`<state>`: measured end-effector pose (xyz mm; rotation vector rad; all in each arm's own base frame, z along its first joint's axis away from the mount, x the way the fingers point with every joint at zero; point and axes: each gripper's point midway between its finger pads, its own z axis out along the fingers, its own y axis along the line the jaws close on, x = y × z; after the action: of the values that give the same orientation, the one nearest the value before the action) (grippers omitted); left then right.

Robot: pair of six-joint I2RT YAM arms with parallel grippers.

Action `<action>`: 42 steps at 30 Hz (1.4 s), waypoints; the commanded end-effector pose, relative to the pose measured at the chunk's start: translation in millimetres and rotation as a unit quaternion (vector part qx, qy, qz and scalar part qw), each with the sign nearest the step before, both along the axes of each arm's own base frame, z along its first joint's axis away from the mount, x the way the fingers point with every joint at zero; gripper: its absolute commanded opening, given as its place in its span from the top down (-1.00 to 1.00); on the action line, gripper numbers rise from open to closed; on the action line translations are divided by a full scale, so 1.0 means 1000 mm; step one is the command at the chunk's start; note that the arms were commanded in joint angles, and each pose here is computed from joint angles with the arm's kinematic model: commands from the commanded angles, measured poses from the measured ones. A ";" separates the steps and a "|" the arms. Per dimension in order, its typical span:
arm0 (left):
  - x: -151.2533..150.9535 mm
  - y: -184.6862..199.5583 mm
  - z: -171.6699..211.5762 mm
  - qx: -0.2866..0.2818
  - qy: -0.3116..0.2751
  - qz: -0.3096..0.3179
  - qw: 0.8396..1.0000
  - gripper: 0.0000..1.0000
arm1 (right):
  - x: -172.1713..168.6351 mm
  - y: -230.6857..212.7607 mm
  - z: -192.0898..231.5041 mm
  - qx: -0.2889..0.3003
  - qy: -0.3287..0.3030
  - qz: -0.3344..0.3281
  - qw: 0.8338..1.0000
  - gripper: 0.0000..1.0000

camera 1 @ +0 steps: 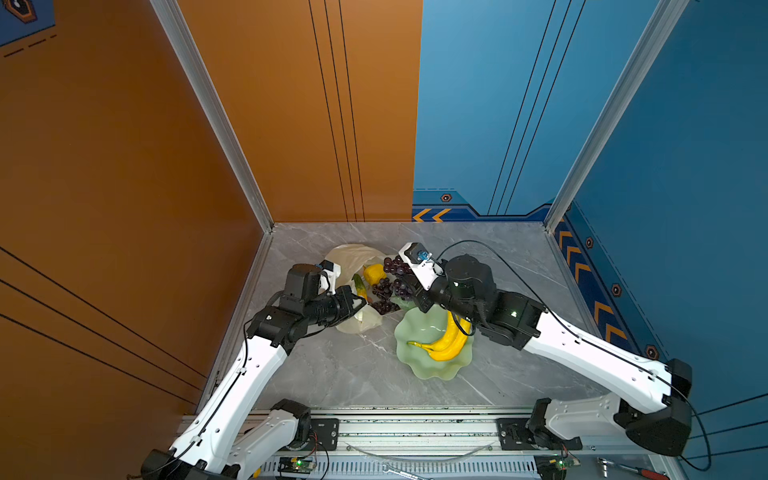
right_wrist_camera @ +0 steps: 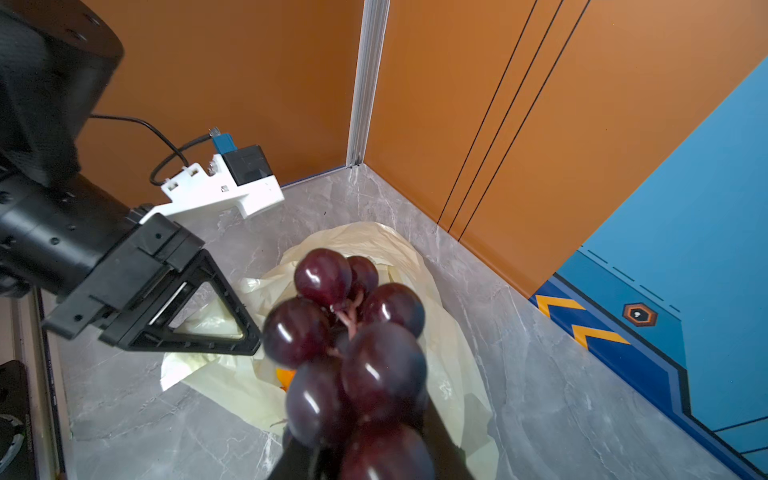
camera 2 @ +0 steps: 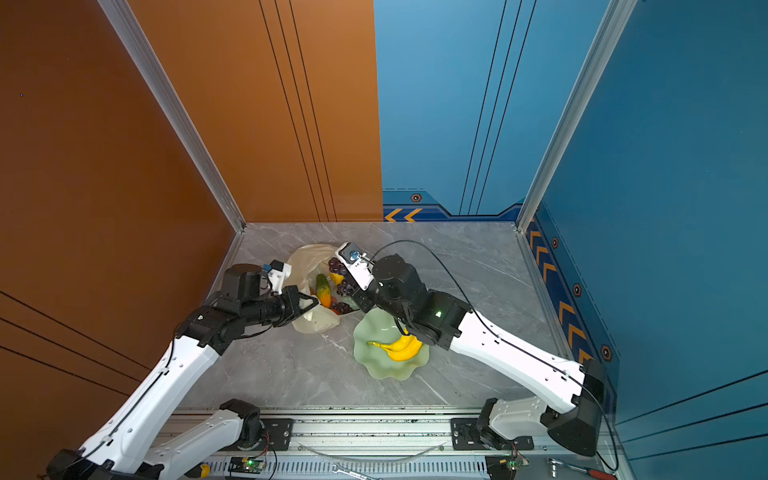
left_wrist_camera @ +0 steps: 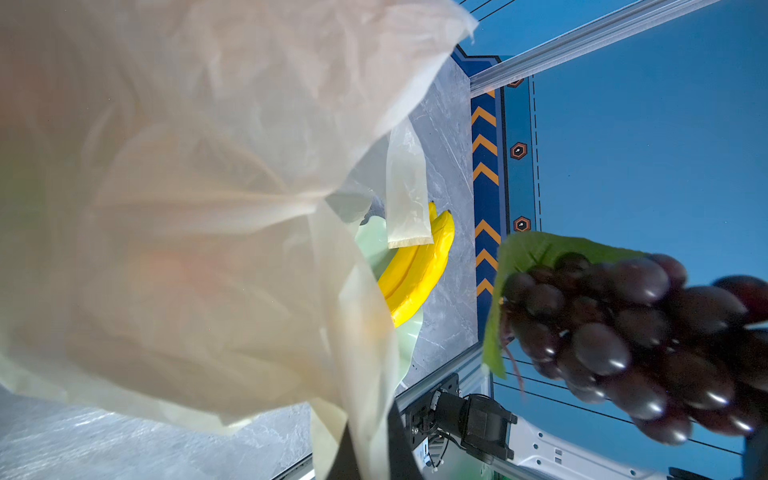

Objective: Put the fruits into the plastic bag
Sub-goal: 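Carry the grapes with the right gripper into the bag opening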

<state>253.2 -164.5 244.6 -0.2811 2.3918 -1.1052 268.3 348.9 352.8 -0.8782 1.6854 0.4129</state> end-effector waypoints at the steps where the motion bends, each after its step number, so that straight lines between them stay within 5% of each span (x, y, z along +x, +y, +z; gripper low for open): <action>1: -0.005 0.000 0.000 0.003 -0.001 -0.007 1.000 1.00 | 0.011 0.020 0.012 0.040 -0.005 0.008 0.999 0.49; 15: -0.001 0.005 0.008 0.005 -0.004 0.002 1.000 1.00 | 0.068 0.066 -0.060 0.059 0.049 0.021 0.997 0.51; 42: 0.012 0.013 0.018 0.009 -0.020 0.014 1.000 1.00 | 0.072 0.111 -0.166 0.047 0.188 0.070 0.978 0.53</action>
<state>264.7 -153.9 250.5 -0.3099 2.3806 -1.0720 333.5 445.8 171.1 -0.9227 1.9603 0.7056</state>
